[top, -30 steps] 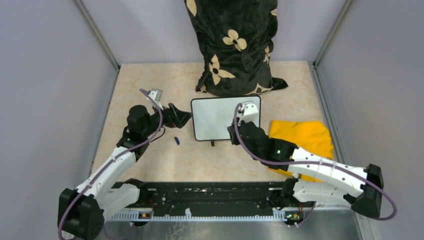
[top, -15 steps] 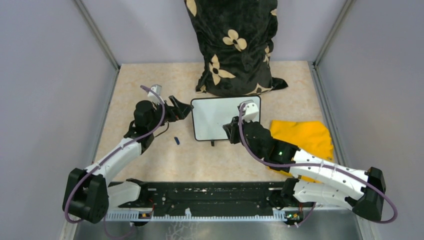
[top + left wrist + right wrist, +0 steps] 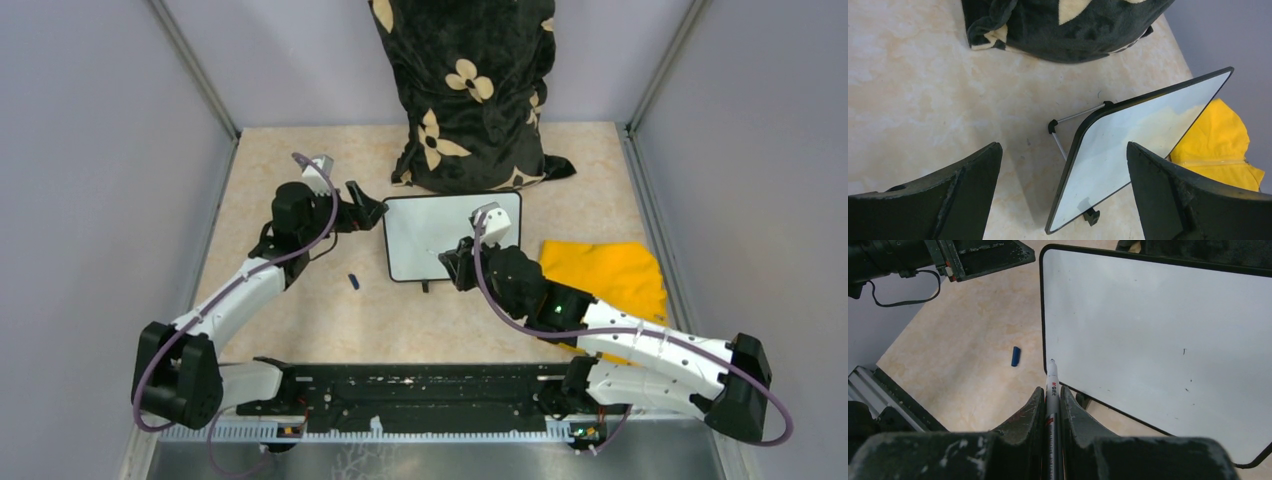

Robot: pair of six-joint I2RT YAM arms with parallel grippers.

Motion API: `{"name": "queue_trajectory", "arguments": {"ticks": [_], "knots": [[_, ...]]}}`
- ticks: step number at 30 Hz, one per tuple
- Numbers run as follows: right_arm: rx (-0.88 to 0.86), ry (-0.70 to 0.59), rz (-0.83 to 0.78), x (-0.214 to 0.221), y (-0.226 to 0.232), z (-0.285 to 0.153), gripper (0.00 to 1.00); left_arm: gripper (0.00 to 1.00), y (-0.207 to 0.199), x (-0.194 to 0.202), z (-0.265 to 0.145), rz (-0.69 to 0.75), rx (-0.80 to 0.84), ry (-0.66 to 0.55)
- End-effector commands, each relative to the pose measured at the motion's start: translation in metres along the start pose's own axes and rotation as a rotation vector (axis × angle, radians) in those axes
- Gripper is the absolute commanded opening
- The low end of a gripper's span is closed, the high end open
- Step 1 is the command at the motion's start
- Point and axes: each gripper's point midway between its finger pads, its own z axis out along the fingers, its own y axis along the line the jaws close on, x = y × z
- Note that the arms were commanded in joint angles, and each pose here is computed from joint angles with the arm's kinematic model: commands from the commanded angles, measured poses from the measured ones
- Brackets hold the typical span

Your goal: Write a sentence on the whiteboard

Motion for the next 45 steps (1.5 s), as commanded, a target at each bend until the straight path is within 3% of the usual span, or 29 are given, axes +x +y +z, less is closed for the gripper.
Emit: {"name": "queue_trajectory", "arguments": {"ticks": [1,4,10,13,17,22,27,31,35,40,45], "knots": [[-0.066,-0.086,0.006,-0.024,0.01,-0.008,0.0,0.99,0.004,-0.003,-0.011,0.003,-0.052,0.022],[-0.067,-0.1,0.004,-0.026,0.008,-0.012,0.0,0.99,0.016,-0.019,-0.021,-0.068,-0.17,-0.04],[-0.076,-0.115,0.004,-0.028,0.008,-0.015,0.0,0.99,0.072,-0.032,-0.055,-0.304,-0.642,-0.126],[-0.077,-0.117,0.006,-0.028,0.007,-0.017,0.0,0.99,0.07,-0.039,-0.06,-0.137,-0.671,-0.095],[-0.079,-0.125,0.008,-0.029,0.006,-0.019,0.0,0.99,0.073,-0.059,-0.076,0.01,-0.746,-0.16],[-0.081,-0.123,0.009,-0.028,0.006,-0.02,0.0,0.99,0.078,-0.064,-0.094,-0.019,-0.817,-0.187],[-0.081,-0.124,0.012,-0.029,0.007,-0.02,0.0,0.99,0.051,-0.068,-0.075,0.037,-0.668,-0.088],[-0.085,-0.125,0.014,-0.032,0.008,-0.02,0.0,0.99,0.016,-0.076,-0.052,0.198,-0.438,-0.016],[-0.088,-0.129,0.018,-0.034,0.008,-0.023,0.0,0.99,-0.002,-0.083,-0.045,0.226,-0.31,-0.085],[-0.076,-0.13,0.024,-0.033,0.004,-0.026,0.0,0.99,-0.023,-0.1,-0.054,0.112,-0.133,-0.234],[-0.078,-0.125,0.025,-0.032,0.004,-0.028,0.0,0.99,-0.009,-0.086,-0.045,-0.009,-0.064,-0.194]]}}
